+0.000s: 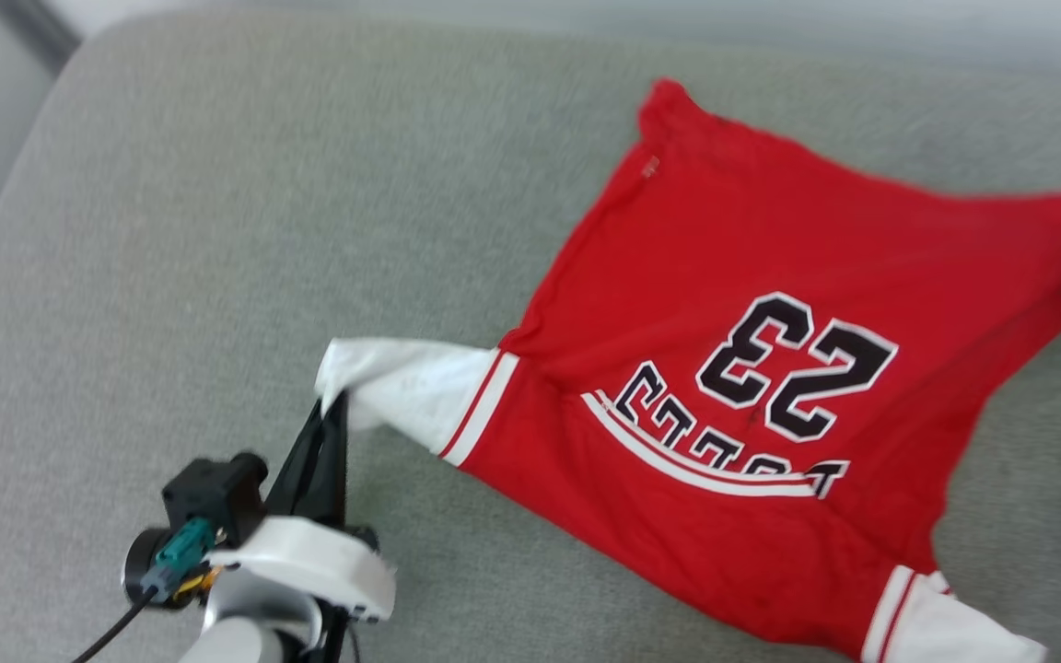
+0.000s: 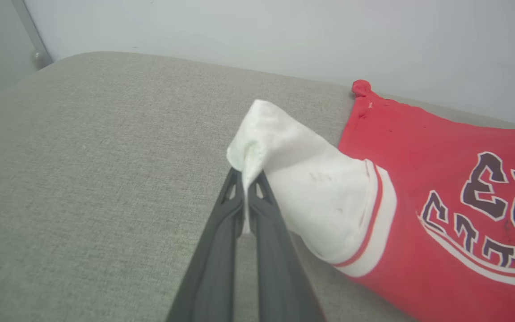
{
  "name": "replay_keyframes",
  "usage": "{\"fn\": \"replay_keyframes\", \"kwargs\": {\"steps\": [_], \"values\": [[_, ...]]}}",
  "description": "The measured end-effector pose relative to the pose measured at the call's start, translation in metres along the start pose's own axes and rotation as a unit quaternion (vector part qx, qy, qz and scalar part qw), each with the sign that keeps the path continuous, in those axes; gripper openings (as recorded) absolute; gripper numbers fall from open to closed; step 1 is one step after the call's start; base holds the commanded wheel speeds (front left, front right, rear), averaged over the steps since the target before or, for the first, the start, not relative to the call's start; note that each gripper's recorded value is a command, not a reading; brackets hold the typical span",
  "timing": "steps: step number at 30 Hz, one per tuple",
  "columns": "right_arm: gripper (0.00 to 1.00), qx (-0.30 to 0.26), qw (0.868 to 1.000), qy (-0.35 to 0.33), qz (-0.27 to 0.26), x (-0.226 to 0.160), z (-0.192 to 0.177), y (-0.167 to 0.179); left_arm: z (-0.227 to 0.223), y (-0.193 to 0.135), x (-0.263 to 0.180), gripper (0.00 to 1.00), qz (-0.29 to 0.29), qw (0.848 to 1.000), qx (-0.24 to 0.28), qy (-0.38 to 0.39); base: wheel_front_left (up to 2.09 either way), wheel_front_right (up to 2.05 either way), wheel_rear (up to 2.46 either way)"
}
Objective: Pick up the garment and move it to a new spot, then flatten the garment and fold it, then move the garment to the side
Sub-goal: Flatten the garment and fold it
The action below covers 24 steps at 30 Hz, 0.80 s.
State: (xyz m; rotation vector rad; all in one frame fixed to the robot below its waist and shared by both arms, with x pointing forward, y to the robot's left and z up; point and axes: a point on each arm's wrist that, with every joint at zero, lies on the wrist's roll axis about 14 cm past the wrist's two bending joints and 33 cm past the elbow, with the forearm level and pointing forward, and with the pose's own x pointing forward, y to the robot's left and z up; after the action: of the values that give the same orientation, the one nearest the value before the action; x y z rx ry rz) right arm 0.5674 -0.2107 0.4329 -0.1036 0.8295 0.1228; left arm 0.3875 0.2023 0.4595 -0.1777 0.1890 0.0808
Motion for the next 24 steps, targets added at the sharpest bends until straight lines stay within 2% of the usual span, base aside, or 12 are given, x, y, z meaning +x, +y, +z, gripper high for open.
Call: {"fn": "replay_keyframes", "kwargs": {"steps": [6, 14, 17, 21, 24], "values": [[0.0, 0.002, 1.0, 0.005, -0.002, -0.054, -0.047, -0.018, -0.002, 0.011, -0.022, 0.0, 0.016, 1.0, -0.003, 0.005, 0.0, 0.0, 0.0], [0.0, 0.063, 0.996, 0.061, -0.013, -0.124, -0.172, -0.034, 0.009, 0.008, -0.026, 0.0, 0.015, 1.0, 0.003, -0.011, 0.0, 0.0, 0.0], [0.0, 0.098, 0.991, 0.09, -0.014, -0.146, -0.228, -0.025, 0.01, 0.002, -0.028, 0.0, 0.007, 1.0, 0.004, -0.014, 0.0, 0.0, 0.0], [0.0, 0.151, 0.978, 0.142, -0.006, -0.174, -0.299, 0.003, 0.01, -0.004, -0.031, 0.0, -0.003, 1.0, 0.006, -0.013, 0.0, 0.0, 0.0], [0.0, 0.19, 0.969, 0.157, 0.002, -0.186, -0.326, 0.026, 0.009, -0.011, -0.031, 0.0, -0.015, 1.0, 0.015, -0.009, 0.0, 0.0, 0.0]]}}
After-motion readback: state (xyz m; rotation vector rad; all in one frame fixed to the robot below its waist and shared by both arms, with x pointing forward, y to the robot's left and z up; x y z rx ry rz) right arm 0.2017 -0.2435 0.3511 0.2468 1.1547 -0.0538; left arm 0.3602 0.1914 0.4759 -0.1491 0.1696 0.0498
